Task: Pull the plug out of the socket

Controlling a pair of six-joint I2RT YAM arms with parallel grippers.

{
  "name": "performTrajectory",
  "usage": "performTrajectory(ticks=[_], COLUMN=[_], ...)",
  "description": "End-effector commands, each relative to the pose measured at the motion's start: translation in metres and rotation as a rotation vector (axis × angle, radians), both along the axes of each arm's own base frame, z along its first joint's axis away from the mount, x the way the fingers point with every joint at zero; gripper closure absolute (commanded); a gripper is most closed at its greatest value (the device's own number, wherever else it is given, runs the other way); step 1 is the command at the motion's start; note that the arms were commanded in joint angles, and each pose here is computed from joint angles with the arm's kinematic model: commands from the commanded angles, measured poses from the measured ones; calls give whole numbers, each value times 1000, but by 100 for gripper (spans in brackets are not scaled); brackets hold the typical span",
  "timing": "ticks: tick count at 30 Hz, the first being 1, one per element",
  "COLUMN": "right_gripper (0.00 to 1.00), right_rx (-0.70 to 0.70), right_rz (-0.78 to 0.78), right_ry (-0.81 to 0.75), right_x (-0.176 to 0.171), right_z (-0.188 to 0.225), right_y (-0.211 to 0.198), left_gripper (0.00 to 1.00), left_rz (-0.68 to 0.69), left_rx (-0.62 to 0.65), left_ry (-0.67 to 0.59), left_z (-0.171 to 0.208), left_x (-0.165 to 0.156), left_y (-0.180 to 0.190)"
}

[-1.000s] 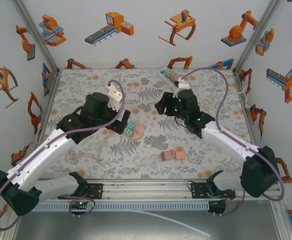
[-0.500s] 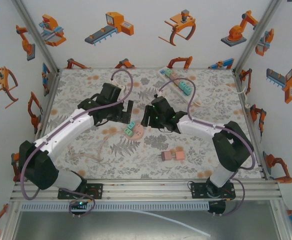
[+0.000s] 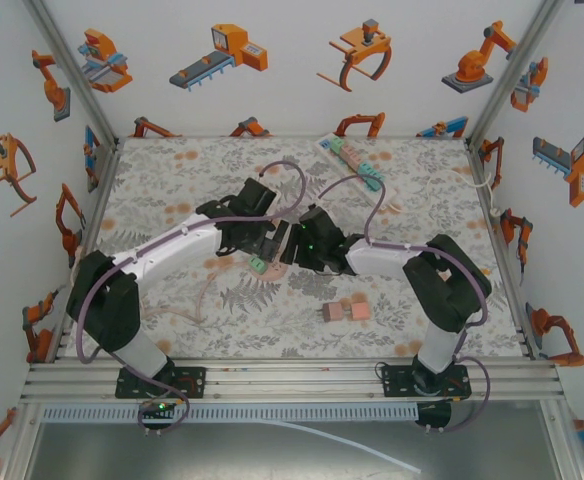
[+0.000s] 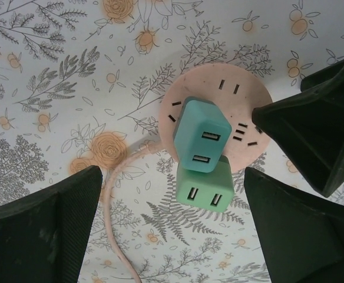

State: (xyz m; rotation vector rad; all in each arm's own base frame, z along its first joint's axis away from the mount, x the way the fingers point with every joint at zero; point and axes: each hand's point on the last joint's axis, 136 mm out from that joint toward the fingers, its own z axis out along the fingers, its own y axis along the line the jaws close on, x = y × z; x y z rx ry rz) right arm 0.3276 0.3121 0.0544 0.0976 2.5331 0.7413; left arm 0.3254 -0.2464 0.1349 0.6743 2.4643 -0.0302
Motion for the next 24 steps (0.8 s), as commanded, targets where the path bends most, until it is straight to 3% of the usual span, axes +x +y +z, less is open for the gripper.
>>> performTrajectory(ticks=[1,10,24], right_gripper=[44,45,45], right_rx=[-21,-24,-41], right_rz=[-47,-52,-56], right_ry=[-5,3,12], right_x=[0,-1,-2], right_z=[-6,-10,-13], right_y=[-8,-9,-12], left_gripper=[1,6,57], left_rz=[-26,-47,-43], left_rx=[28,23,7], left_ry=[-50,-36,10], left_z=[5,-11,-36], left_x=[8,14,10], left_y=[-3,-16,-22])
